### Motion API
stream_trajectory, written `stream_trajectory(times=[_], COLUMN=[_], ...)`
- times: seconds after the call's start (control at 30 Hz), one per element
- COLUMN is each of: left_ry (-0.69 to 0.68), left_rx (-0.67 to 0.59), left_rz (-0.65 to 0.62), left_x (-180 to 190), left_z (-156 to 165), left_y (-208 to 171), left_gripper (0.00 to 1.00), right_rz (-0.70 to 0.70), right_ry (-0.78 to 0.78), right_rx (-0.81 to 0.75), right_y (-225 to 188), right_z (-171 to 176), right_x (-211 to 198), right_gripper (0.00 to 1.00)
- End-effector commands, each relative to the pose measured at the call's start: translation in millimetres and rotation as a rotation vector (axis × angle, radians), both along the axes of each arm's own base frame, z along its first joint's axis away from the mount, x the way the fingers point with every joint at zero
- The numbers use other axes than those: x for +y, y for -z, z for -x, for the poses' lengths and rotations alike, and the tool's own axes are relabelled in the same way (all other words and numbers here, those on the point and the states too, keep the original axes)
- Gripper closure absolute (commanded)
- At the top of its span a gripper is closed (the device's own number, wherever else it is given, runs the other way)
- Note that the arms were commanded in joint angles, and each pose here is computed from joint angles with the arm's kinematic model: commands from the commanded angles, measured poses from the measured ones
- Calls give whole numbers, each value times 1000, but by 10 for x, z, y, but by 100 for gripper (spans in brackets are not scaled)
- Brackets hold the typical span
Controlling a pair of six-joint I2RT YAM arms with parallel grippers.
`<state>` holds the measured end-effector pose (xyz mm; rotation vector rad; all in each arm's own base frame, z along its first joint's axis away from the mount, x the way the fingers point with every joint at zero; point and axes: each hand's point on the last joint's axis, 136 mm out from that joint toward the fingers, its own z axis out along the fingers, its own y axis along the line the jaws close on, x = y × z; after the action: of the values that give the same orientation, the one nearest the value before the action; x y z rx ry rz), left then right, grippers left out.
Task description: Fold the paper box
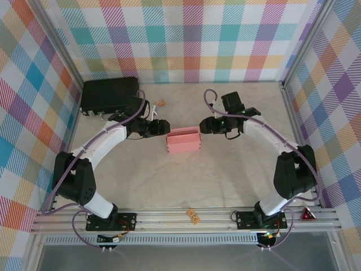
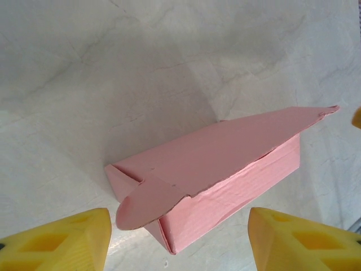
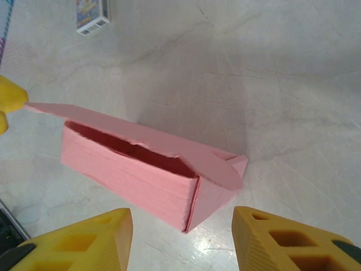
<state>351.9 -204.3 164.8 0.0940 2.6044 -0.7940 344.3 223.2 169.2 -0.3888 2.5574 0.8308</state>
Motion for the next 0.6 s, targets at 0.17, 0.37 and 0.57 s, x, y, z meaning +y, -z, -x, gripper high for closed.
stream_trajectory(times=[0.17,0.37,0.57], left_ry=[-18,-80,66], left_rx=[-109,-109,8], left_rz=[-195,-260,-291], left_x=[173,128,-234], left_z=[-450,-922,-954], left_y=[-253,-182,163], left_gripper=[34,38,57], right_rz=[-6,6,72], right_ry=[-25,-48,-12], right_rx=[-25,-43,-74], right_y=[-18,142,423], right_z=[302,581,723], right_x=[-46,43,234], right_gripper=[52,56,66])
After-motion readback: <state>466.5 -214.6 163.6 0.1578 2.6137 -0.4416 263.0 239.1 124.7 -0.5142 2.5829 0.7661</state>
